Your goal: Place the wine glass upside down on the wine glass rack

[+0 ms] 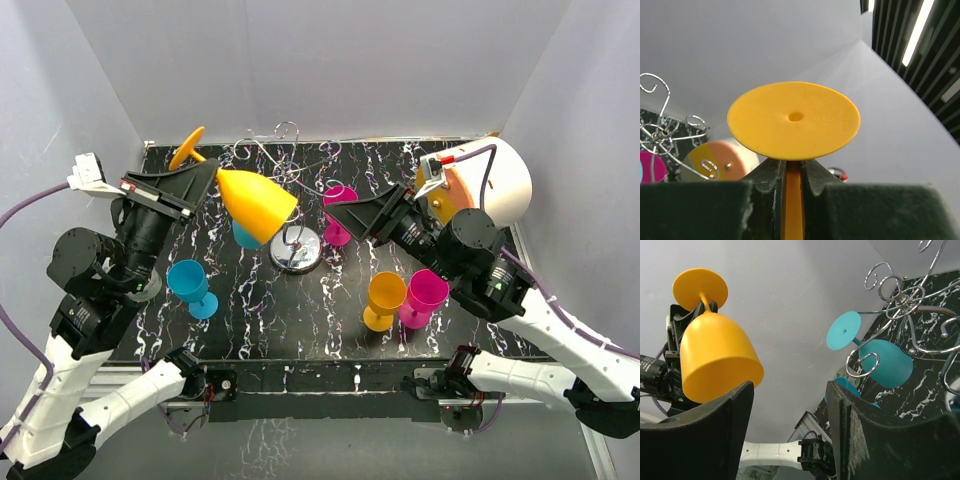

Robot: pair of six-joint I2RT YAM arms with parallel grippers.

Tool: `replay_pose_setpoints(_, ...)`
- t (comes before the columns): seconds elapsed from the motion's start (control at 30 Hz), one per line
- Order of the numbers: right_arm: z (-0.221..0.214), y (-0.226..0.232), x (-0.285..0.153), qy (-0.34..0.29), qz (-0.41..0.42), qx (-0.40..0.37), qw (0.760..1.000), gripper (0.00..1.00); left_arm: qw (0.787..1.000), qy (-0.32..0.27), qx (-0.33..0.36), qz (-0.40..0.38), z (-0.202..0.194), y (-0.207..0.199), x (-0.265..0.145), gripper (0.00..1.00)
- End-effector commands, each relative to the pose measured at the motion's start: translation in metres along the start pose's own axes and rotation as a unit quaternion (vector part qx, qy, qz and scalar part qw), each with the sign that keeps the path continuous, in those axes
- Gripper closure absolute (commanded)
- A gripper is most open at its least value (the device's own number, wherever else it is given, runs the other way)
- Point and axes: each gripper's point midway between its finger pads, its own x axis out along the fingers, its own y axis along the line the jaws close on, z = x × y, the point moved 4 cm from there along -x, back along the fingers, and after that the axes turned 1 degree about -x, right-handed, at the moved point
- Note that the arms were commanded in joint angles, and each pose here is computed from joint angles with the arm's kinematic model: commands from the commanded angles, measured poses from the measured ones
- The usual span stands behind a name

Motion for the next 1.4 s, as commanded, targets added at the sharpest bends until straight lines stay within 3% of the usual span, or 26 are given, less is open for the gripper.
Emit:
replay_pose_setpoints(0.0, 0.01, 0.012, -0.013, 0.007, 0.004, -0.021, 1.0, 0.41, 0.991, 0.091, 0.097, -0.026, -0.027, 0.012, -0.013, 1.0)
replay_pose_setpoints(0.07, 0.012, 0.016, -0.012, 0.007, 0.011, -0.026, 1.0, 0.39, 0.98, 0.119, 0.153, -0.056, -0.036, 0.016, -0.016, 1.0)
replay_pose_setpoints(0.23, 0.007, 0.027, -0.003, 0.024, 0.058, -0.056, 0.996, 0.33, 0.924, 0.201, 0.287, -0.154, -0.071, 0.037, -0.028, 1.0)
replay_pose_setpoints(0.4, -0.006, 0.035, 0.01, 0.047, 0.106, -0.05, 0.992, 0.31, 0.881, 0.241, 0.344, -0.219, -0.089, 0.047, -0.04, 1.0)
replay_pose_setpoints(0.6, -0.019, 0.032, 0.023, 0.053, 0.116, 0.024, 0.992, 0.32, 0.846, 0.246, 0.388, -0.269, -0.096, 0.055, -0.053, 1.0)
replay_pose_setpoints(0.83, -0.031, 0.025, 0.033, 0.069, 0.103, 0.086, 0.989, 0.36, 0.829, 0.239, 0.428, -0.27, -0.094, 0.065, -0.057, 1.0)
replay_pose_setpoints(1.1, -0.04, 0.03, 0.039, 0.106, 0.105, 0.106, 0.983, 0.42, 0.802, 0.249, 0.489, -0.236, -0.088, 0.081, -0.057, 1.0)
replay_pose_setpoints(1.37, -0.032, 0.002, 0.034, 0.054, 0.026, 0.112, 0.992, 0.44, 0.82, 0.206, 0.501, -0.186, -0.073, 0.09, -0.056, 1.0)
